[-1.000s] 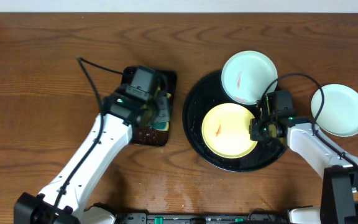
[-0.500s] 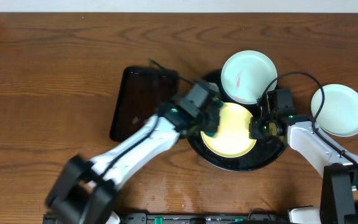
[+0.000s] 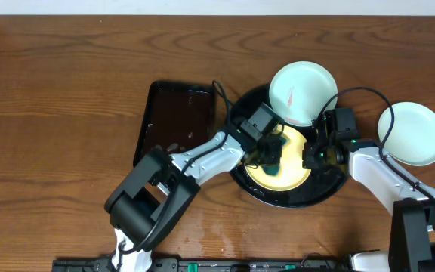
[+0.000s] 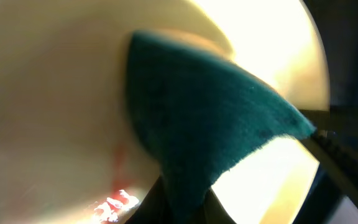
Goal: Clean dirty plates on tray and stack at the side
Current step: 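Scrub the yellow plate with the sponge while the right gripper holds it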
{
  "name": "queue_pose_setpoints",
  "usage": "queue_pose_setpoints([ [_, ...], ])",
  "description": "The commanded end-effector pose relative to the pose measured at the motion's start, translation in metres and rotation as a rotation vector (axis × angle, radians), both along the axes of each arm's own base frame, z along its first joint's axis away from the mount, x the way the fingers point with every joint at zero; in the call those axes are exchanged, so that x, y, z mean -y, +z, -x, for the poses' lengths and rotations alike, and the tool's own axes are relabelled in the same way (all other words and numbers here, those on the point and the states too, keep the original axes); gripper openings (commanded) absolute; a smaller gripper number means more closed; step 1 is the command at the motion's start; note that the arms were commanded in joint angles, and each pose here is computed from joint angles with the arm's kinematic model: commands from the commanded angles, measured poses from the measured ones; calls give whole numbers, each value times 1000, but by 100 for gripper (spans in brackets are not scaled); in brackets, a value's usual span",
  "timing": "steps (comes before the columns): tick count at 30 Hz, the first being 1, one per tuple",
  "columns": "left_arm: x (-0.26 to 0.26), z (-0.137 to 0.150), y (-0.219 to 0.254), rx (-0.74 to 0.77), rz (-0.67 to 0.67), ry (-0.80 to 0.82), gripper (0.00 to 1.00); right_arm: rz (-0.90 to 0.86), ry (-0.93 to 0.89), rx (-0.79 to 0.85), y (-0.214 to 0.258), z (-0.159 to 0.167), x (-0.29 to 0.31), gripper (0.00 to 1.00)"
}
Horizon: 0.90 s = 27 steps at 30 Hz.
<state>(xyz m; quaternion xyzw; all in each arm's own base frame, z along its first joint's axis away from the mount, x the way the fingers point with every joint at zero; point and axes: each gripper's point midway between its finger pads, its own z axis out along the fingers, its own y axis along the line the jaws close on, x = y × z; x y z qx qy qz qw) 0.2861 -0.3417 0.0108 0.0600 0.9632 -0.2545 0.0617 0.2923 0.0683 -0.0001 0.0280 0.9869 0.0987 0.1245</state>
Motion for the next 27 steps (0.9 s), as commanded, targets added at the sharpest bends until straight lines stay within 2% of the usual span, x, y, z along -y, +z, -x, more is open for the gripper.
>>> queue_pose_setpoints([
  [1, -103, -17, -55, -13, -417, 193, 7, 9, 9, -113, -25, 26, 0, 1],
  [5, -138, -30, -41, 44, -604, 221, 7, 8, 9, -113, -24, 26, 0, 1],
  [10, -130, -34, -33, 82, -612, 185, 8, 9, 9, -113, -25, 26, 0, 1],
  [12, -115, -31, -34, 64, -553, 165, 8, 9, 9, -113, -25, 26, 0, 1],
  [21, -6, -10, -23, -166, -6, 112, 8, 9, 9, -113, -25, 26, 0, 1],
  [24, 14, -4, -17, -191, 75, 81, 8, 9, 9, -113, -25, 26, 0, 1],
  [27, 25, 6, -14, -200, 96, 46, 9, 9, 9, -112, -24, 26, 0, 1],
])
